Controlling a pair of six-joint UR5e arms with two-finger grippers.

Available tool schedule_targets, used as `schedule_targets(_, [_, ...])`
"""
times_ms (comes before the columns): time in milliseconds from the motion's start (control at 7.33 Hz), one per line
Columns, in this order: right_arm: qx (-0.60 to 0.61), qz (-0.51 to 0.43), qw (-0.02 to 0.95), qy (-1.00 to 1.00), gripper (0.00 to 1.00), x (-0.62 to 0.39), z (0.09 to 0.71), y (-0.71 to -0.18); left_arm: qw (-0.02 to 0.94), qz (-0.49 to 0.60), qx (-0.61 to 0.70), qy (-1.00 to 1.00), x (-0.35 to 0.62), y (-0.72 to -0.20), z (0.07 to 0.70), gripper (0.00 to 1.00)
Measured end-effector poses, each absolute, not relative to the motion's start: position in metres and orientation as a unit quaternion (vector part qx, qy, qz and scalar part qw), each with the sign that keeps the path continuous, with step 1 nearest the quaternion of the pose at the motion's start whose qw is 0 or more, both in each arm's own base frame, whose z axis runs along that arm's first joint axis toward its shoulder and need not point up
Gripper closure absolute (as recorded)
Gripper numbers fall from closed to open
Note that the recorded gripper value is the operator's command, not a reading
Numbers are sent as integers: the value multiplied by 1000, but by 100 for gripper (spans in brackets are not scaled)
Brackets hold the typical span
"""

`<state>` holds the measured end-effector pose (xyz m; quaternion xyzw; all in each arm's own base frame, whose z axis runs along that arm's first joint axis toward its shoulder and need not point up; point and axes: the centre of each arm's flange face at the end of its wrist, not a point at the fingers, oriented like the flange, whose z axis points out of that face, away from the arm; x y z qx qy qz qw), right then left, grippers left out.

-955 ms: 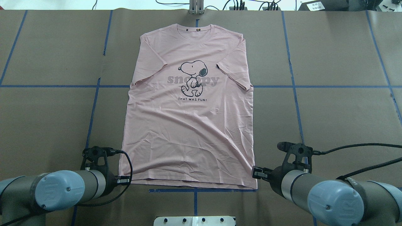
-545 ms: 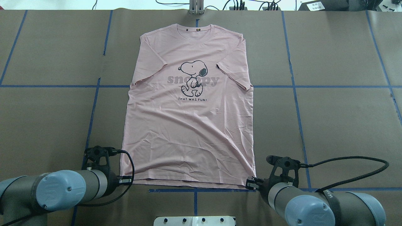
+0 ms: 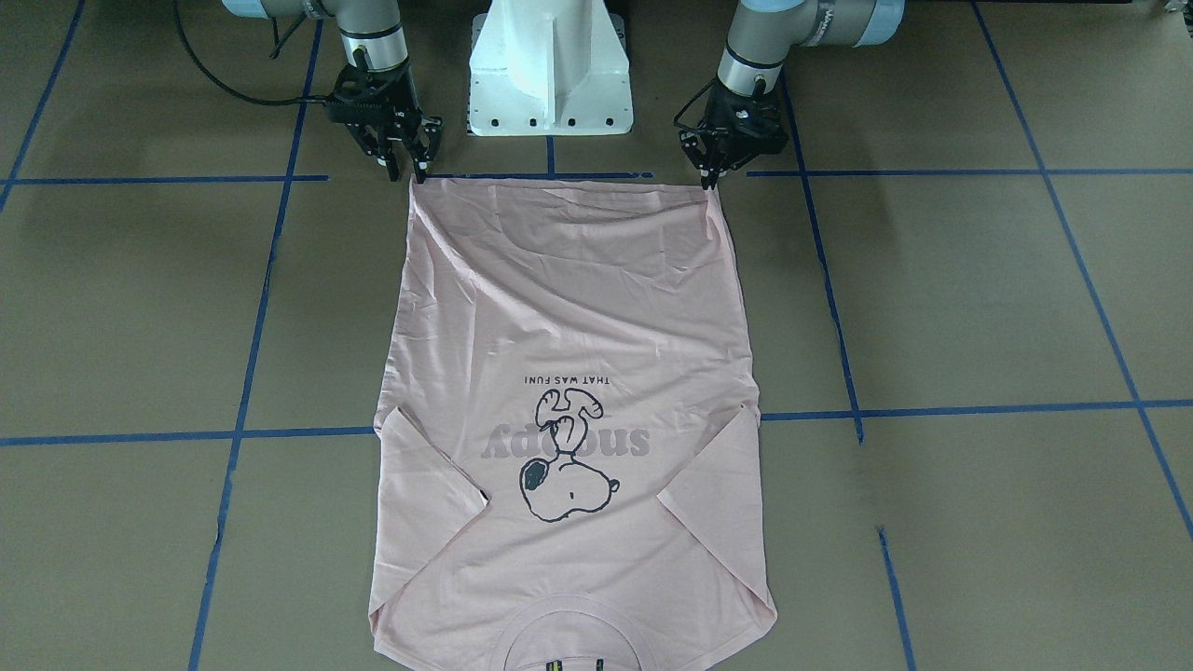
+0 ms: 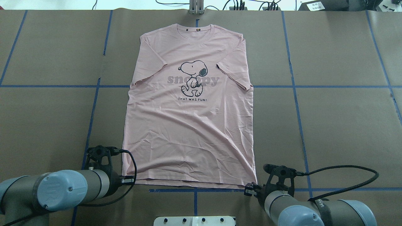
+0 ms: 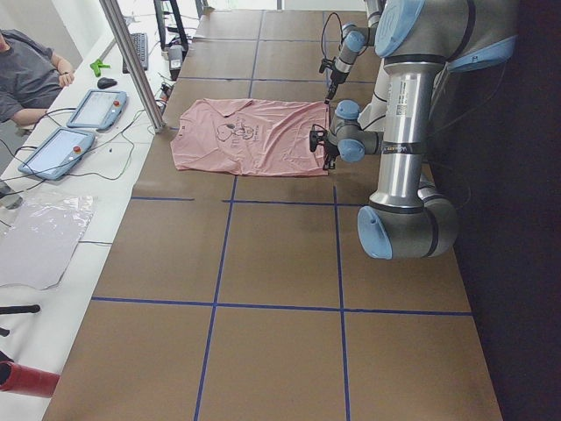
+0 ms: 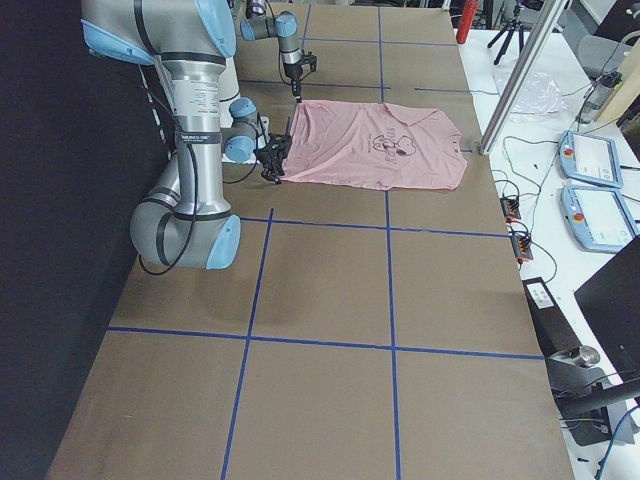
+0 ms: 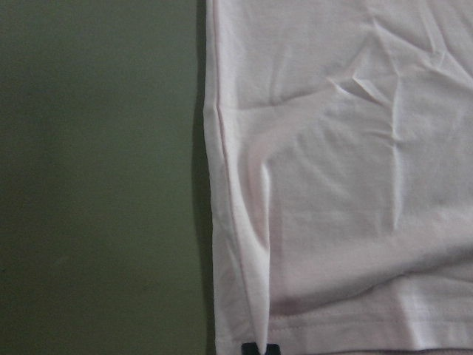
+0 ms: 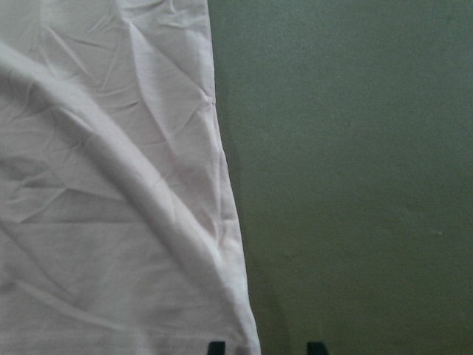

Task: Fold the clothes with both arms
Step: 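Grasp the hem corners with both grippers, then lift the hem with both grippers and fold it toward the collar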

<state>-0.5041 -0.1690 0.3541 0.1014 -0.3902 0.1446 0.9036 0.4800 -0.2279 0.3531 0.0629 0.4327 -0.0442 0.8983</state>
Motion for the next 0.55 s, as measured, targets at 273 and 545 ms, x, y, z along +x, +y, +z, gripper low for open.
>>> schedule_targets(273, [100, 146, 903, -391, 68, -508, 353, -167, 898, -44, 63, 433, 480, -228, 353, 100])
schedule_targets(545, [97, 151, 903, -390, 99, -510, 355, -166, 898, -44, 63, 433, 480, -228, 353, 100])
